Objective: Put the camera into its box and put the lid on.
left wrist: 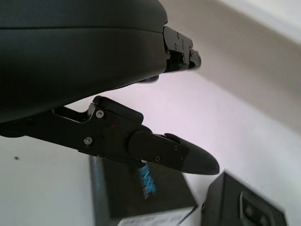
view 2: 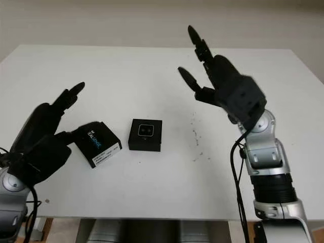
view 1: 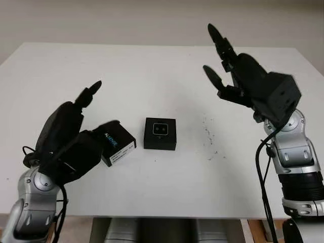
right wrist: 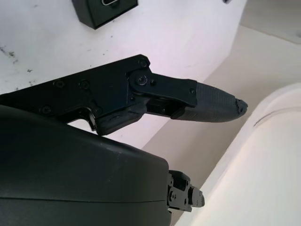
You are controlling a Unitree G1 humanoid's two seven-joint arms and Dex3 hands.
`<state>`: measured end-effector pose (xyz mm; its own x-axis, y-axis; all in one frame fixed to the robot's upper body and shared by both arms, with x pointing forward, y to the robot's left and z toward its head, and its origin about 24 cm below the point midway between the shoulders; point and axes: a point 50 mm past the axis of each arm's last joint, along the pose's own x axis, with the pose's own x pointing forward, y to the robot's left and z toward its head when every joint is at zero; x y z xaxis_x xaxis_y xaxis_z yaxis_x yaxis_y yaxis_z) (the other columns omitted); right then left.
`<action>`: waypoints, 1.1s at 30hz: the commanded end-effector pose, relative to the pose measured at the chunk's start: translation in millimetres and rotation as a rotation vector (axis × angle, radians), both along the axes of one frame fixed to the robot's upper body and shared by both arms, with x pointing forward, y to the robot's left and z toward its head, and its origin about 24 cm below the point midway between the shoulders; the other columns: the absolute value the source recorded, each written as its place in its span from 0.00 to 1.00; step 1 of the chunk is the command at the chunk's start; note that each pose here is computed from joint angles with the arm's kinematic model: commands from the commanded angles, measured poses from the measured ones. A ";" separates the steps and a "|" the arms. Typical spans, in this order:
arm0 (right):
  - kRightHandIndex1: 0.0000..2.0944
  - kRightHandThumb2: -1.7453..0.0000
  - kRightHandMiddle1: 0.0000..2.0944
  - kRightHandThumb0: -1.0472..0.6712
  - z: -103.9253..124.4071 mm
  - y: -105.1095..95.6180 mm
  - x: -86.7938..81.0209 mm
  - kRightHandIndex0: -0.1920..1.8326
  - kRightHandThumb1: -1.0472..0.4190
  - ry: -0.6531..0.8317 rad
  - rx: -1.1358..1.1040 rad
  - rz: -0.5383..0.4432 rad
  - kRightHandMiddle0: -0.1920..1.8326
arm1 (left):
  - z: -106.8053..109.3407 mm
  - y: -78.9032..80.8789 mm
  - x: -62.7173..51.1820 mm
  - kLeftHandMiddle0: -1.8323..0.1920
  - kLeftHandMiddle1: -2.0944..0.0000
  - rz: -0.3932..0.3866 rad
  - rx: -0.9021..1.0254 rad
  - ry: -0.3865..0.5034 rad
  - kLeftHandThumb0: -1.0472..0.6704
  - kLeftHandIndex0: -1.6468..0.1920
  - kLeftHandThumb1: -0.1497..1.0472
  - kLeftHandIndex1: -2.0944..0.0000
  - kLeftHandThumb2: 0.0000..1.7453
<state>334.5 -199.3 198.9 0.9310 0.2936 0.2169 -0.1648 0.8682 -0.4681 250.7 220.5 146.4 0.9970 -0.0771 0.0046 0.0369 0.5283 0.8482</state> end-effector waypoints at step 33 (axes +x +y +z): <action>0.00 0.57 0.00 0.16 4.6 -5.1 -2.3 0.00 0.00 -0.003 0.011 -0.031 0.00 | -33.9 -19.5 13.8 0.98 0.97 -0.087 0.355 0.086 0.11 0.96 0.90 0.97 0.03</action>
